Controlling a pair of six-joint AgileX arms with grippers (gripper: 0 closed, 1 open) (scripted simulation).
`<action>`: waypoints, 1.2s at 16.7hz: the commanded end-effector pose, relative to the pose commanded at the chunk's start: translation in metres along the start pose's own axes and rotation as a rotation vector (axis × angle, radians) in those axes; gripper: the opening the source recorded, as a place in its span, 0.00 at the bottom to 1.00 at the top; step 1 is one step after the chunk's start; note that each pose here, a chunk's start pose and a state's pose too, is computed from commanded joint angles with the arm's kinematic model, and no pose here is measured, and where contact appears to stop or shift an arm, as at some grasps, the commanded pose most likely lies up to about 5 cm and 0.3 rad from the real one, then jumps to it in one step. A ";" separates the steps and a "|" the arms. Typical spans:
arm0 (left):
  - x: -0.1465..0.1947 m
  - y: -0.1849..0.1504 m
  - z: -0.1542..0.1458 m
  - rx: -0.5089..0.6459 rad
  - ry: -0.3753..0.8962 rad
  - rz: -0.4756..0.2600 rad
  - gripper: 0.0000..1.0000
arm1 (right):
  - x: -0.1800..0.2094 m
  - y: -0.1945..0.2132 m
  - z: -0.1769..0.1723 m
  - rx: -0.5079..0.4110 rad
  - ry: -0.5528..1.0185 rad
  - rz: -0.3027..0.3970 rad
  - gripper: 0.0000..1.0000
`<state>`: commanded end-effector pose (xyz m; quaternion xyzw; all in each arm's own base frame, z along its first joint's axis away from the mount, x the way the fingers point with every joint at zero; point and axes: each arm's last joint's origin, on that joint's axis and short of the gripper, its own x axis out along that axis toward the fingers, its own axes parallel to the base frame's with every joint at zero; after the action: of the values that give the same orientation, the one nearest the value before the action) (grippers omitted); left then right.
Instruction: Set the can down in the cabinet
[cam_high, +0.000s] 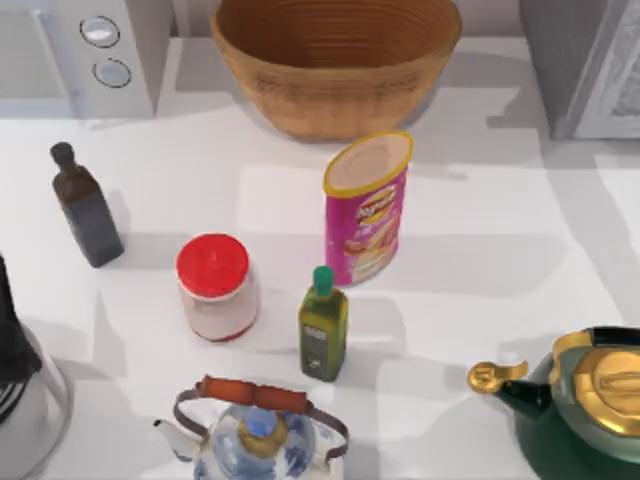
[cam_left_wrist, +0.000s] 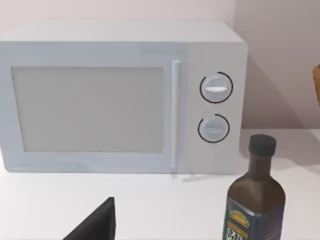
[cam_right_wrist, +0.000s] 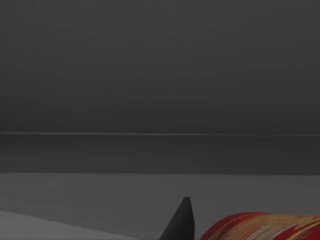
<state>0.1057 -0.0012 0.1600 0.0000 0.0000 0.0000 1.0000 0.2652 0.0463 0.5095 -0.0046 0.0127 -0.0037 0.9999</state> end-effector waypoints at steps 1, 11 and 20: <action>0.000 0.000 0.000 0.000 0.000 0.000 1.00 | 0.008 0.000 0.001 -0.008 0.015 -0.004 0.00; 0.000 0.000 0.000 0.000 0.000 0.000 1.00 | 0.112 -0.005 0.033 0.002 -0.026 -0.036 0.00; 0.000 0.000 0.000 0.000 0.000 0.000 1.00 | 0.140 -0.001 0.023 0.012 -0.020 0.003 0.00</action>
<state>0.1057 -0.0012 0.1600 0.0000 0.0000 0.0000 1.0000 0.4062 0.0444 0.5292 0.0014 0.0027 -0.0020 1.0000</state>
